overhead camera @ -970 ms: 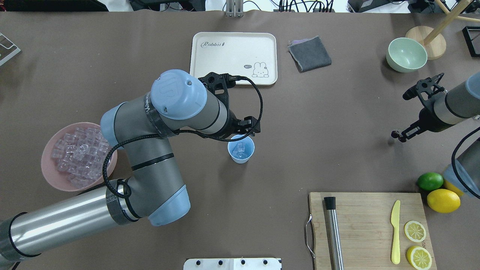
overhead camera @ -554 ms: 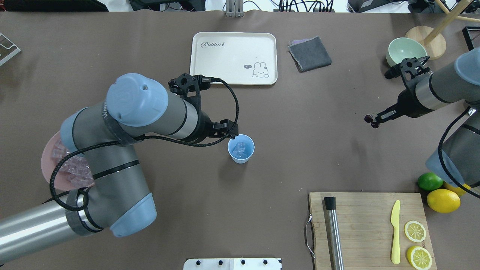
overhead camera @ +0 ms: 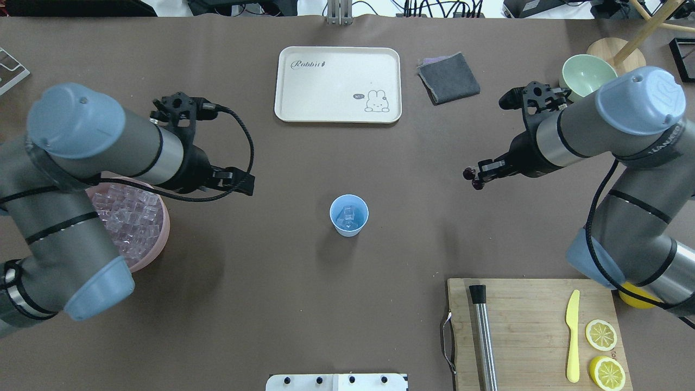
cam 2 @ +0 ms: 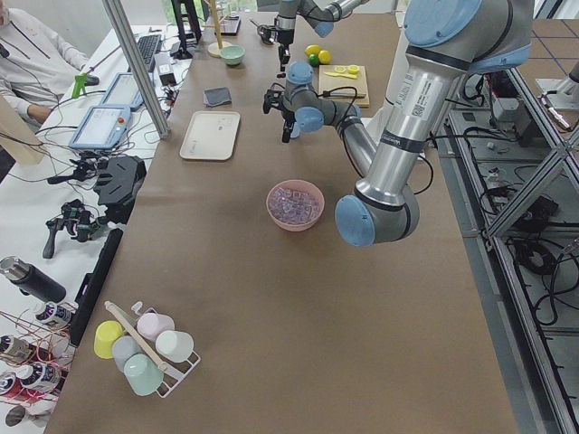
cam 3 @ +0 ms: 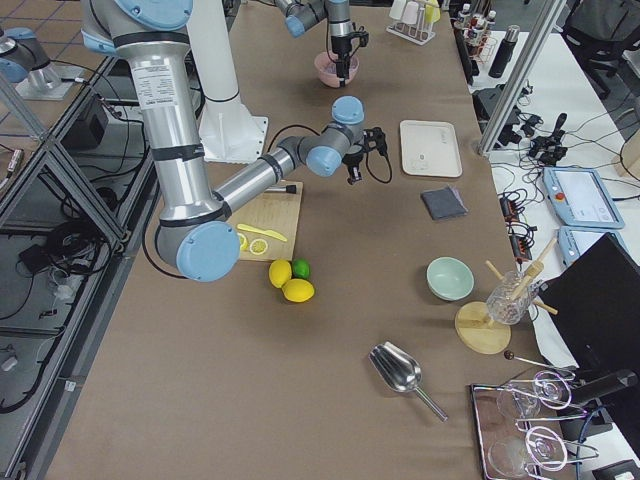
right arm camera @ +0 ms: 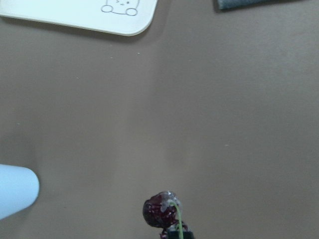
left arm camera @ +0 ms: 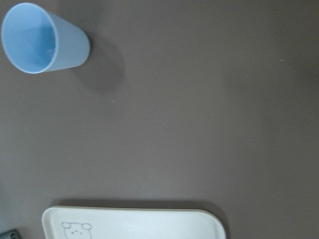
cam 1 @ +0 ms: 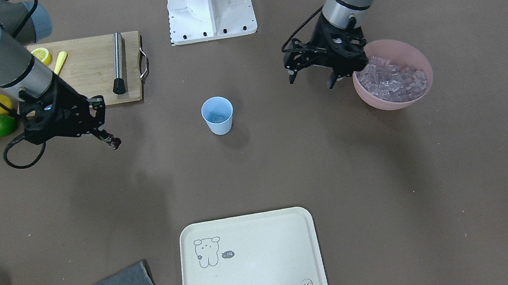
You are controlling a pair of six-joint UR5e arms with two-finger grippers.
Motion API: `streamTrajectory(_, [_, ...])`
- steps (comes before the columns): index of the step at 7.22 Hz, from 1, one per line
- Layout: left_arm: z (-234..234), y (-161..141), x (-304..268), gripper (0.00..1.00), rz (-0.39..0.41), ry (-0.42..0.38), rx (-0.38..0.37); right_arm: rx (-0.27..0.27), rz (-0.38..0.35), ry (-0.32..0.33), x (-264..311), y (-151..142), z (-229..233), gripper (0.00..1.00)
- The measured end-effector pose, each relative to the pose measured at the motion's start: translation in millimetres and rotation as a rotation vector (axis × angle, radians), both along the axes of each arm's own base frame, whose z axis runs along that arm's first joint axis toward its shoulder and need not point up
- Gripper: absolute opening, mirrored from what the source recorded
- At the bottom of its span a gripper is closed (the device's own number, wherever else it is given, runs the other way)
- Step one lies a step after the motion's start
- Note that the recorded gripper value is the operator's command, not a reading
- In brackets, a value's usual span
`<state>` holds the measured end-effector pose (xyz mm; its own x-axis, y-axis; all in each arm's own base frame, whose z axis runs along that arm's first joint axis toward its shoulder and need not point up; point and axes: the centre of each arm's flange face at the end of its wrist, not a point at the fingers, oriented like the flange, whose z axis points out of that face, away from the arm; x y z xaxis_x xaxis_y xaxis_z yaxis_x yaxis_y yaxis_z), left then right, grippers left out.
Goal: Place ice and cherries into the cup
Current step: 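Carry the cherries with the right gripper over the blue cup and release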
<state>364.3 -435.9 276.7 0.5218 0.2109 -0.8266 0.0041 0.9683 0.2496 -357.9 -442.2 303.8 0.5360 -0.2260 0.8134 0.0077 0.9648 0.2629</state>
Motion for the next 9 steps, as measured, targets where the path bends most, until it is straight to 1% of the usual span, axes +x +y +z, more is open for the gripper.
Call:
streamTrajectory(2, [68.0,-12.4,-61.4,0.97,0.044,-0.078,0.078,-0.050,0.045,0.007,-51.2,27.4,-76.8,0.00])
streamTrajectory(3, [103.7,-14.2,-88.8,0.97,0.068,-0.104,0.112,-0.065,0.067,0.021,-77.0,41.9,-110.7,0.00])
streamTrajectory(4, [134.9,-17.5,-109.6,0.97,0.096,-0.108,0.128,-0.074,0.089,0.038,-98.5,54.1,-140.1,0.00])
streamTrajectory(5, [156.8,-22.6,-121.7,0.97,0.118,-0.101,0.133,-0.079,0.108,0.054,-114.6,62.1,-159.1,0.00])
streamTrajectory(7, [175.2,-27.6,-129.2,0.97,0.134,-0.093,0.135,-0.072,0.129,0.076,-133.5,69.5,-170.7,0.00])
streamTrajectory(9, [179.1,-28.3,-129.8,0.97,0.136,-0.094,0.132,-0.065,0.144,0.100,-151.8,64.5,-170.7,0.00])
